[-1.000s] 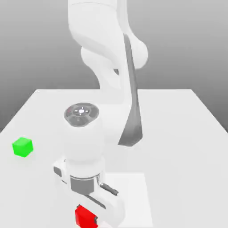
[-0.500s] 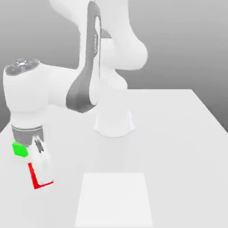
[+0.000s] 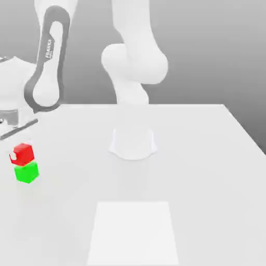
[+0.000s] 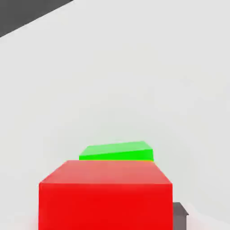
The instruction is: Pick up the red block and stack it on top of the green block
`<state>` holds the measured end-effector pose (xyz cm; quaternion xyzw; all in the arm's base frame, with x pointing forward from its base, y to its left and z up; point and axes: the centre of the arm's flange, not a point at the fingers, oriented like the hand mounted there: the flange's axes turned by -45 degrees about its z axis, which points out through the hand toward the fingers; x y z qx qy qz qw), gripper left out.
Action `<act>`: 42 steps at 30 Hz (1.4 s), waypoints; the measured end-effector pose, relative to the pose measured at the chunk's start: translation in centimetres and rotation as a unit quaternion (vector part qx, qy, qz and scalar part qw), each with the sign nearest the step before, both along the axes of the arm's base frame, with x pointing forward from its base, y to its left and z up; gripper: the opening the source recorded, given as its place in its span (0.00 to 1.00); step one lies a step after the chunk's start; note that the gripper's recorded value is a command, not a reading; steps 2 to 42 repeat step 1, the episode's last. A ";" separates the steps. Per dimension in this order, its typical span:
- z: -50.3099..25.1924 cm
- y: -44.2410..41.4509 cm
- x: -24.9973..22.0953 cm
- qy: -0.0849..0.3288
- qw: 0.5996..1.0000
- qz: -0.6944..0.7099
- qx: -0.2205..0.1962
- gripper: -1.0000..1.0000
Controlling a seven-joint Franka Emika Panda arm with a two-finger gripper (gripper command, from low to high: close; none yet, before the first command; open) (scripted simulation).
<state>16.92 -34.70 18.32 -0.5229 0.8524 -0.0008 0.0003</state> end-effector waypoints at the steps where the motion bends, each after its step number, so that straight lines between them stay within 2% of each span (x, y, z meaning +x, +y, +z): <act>1: 0.0 0.0 0.0 0.000 1.000 0.000 0.000 1.00; 42: 0.0 0.0 0.0 0.000 1.000 0.000 0.000 1.00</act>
